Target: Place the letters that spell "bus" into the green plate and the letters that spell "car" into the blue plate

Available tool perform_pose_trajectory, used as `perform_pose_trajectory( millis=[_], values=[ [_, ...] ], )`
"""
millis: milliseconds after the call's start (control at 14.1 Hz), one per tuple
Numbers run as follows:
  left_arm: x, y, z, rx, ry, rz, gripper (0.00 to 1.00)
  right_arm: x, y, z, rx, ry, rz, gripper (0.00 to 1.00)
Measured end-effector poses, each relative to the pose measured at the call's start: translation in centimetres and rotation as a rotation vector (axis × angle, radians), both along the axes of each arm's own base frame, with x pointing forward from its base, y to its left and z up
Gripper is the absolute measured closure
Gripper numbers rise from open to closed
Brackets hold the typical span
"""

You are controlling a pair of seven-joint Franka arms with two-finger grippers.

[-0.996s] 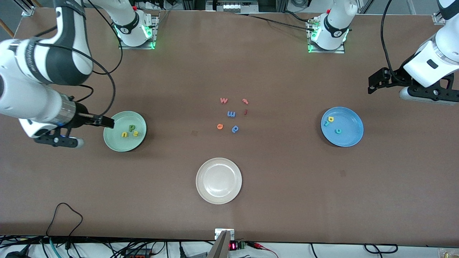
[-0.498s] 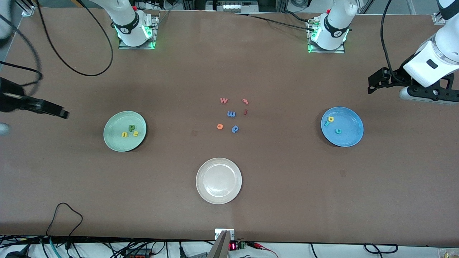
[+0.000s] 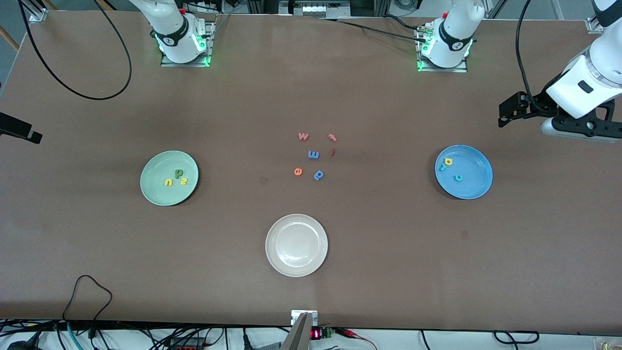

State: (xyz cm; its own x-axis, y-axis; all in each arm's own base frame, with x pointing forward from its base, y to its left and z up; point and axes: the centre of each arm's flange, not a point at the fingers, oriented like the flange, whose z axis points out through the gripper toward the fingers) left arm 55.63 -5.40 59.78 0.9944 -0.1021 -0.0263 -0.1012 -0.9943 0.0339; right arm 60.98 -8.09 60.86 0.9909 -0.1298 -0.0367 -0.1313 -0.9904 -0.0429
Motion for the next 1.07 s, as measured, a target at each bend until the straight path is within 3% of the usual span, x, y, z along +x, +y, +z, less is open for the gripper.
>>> perform_pose_trajectory(
  millis=[569,853,1067],
  values=[
    [0.0,0.0,0.0,0.0,0.0,0.0,0.0,-2.9,1.6,-1.0,-0.031,-0.032,0.035,0.0],
    [0.0,0.0,0.0,0.0,0.003,0.0,0.0,-6.5,2.0,-1.2,-0.033,-0.015,0.038,0.0],
    [0.0,0.0,0.0,0.0,0.003,0.0,0.0,-7.3,2.1,-1.2,-0.032,-0.01,0.039,0.0]
  ],
)
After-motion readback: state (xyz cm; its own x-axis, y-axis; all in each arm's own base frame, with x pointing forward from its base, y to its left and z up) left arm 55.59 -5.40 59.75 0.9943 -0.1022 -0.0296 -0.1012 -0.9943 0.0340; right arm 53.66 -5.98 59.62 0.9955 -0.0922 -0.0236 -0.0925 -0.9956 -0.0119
